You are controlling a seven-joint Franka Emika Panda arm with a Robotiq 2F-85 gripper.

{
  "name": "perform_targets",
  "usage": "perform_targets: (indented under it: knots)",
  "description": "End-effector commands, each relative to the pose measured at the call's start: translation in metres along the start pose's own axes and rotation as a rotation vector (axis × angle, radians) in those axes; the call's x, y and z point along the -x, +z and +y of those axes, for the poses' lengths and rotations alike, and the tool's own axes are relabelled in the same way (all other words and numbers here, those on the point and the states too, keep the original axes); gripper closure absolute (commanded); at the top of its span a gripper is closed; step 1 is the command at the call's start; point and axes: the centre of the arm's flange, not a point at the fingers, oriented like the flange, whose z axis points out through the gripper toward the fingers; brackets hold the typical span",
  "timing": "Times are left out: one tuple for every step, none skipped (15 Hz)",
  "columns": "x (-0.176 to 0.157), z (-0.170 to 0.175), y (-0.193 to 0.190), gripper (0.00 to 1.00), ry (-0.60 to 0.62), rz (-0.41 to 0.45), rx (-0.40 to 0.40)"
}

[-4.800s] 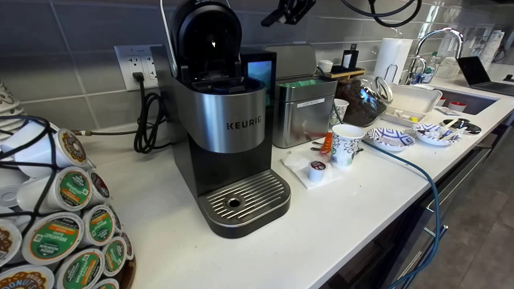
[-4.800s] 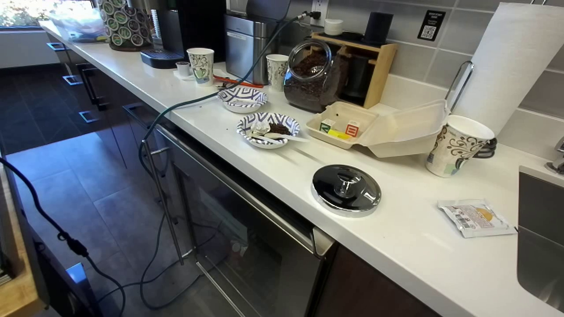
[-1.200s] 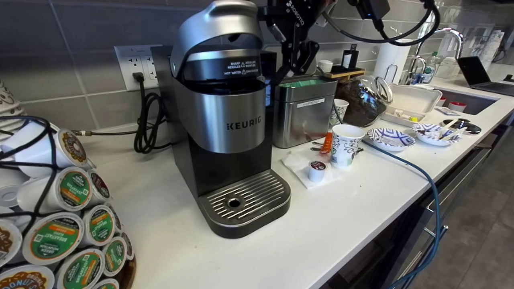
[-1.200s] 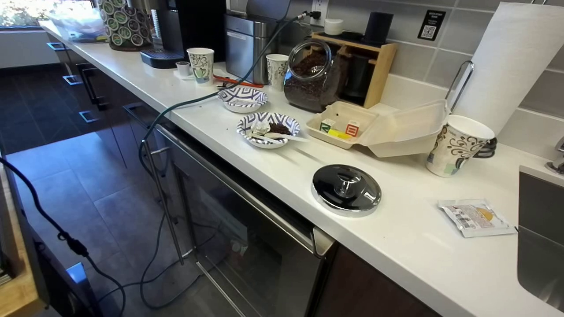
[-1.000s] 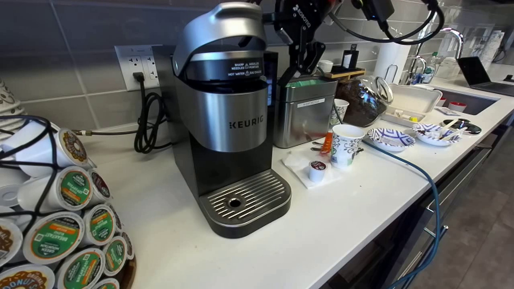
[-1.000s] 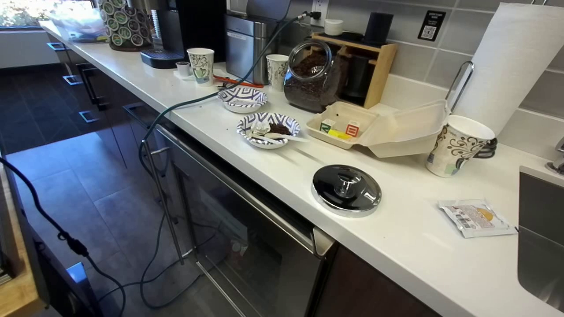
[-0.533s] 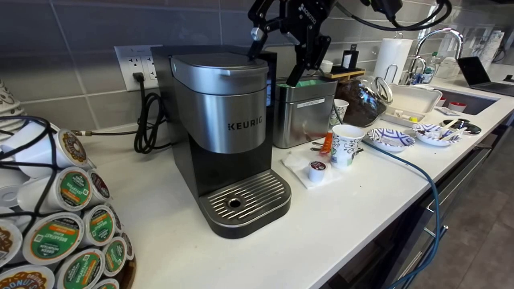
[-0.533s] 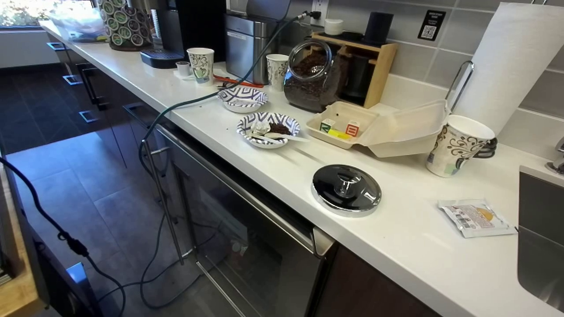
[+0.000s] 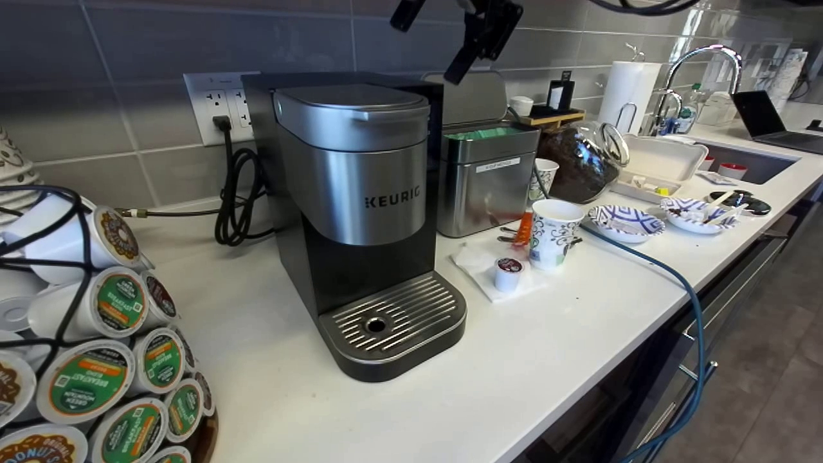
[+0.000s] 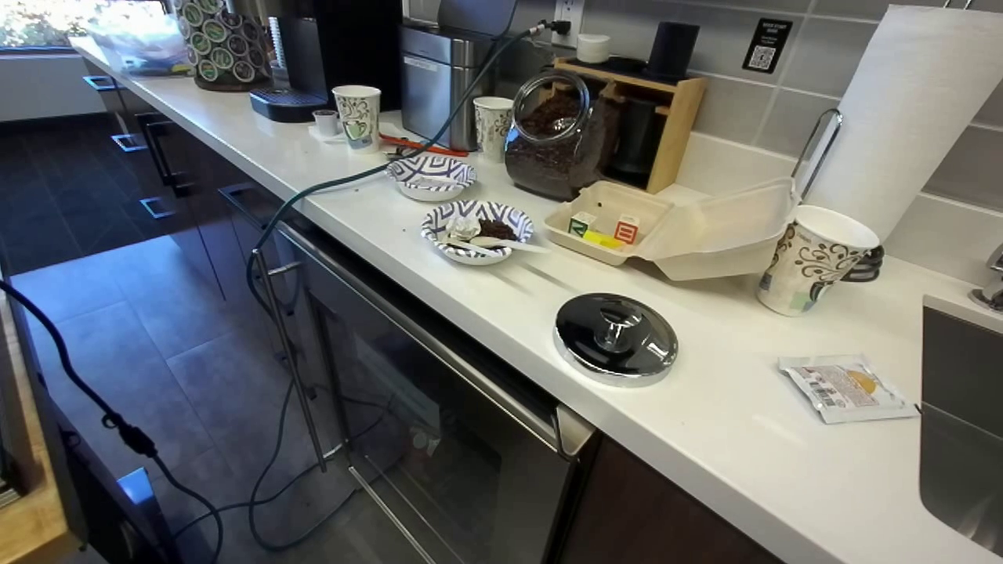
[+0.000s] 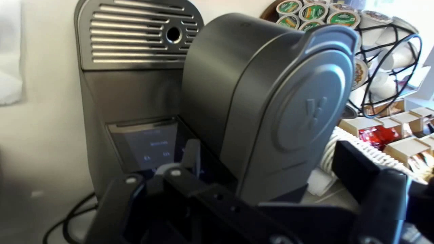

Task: Close the lid of the coffee maker

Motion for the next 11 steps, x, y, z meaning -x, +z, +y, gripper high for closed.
perform_targets:
  knots:
    - [0.049, -0.015, -0.068, 0.0, -0.185, 0.07, 0.043]
    - [0.065, -0.02, -0.083, 0.0, -0.21, 0.099, 0.066]
    - [0.079, -0.02, -0.093, 0.0, -0.22, 0.12, 0.115]
    - [0.091, -0.026, -0.108, 0.0, -0.219, 0.136, 0.136]
    - [0.105, -0.025, -0.121, 0.0, -0.221, 0.159, 0.179]
    - [0.118, -0.024, -0.135, 0.0, -0.215, 0.18, 0.225]
    - [0.129, -0.024, -0.151, 0.0, -0.199, 0.228, 0.257]
    - [0.141, -0.016, -0.162, 0.0, -0.198, 0.271, 0.279]
    - [0.151, -0.012, -0.177, 0.0, -0.19, 0.327, 0.255]
    - [0.097, -0.038, -0.166, 0.0, -0.217, 0.255, 0.221]
    - [0.106, -0.035, -0.178, 0.0, -0.213, 0.289, 0.226]
